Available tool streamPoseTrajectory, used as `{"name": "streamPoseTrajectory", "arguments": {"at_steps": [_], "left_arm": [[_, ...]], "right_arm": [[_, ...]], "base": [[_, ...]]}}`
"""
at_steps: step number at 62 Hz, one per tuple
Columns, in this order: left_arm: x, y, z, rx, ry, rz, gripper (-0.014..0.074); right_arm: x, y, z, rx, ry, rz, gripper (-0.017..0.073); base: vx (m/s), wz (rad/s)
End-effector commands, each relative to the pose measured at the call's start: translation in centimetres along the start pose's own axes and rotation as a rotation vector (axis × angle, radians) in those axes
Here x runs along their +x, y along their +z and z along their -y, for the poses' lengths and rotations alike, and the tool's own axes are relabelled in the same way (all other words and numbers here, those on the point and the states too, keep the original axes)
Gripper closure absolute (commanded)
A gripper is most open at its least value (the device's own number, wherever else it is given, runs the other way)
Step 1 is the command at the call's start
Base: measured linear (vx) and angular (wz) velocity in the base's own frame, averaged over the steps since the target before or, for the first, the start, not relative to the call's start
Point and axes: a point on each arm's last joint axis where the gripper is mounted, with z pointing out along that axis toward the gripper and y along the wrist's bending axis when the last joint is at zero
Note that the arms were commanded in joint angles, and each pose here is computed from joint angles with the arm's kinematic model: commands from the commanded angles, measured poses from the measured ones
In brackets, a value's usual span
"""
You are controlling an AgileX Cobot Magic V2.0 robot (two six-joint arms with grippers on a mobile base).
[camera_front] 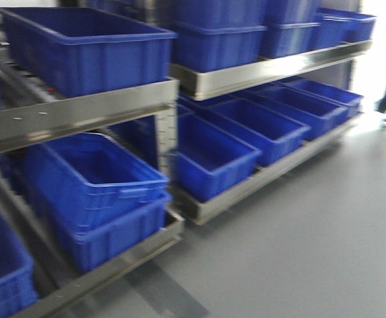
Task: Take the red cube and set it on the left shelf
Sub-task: 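Drive the base to the shelf rack holding the red cube, then align with the blue crate and move the right gripper above it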
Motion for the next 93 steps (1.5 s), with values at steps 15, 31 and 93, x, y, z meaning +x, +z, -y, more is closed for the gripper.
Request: {"name": "streamPoseTrajectory", "arguments": {"at_steps": [15,31,93], "left_arm": [[0.03,-0.02,-0.04,-0.003,-0.013,0.067,0.0503],[0.03,-0.02,-0.04,-0.003,-0.013,0.067,0.0503],[0.03,-0.02,-0.04,-0.003,-0.013,0.067,0.0503]], "right_arm": [[-1.56,-0.28,-0.2,-0.021,-0.028,0.095,0.0487],[-1.56,-0.28,-0.2,-0.021,-0.028,0.095,0.0487],[-1.57,-0.28,-0.21,-0.021,-0.028,0.096,0.0487]], "base": [[0.46,0.82],[0.39,0.74],[0.23,0.32]]}}
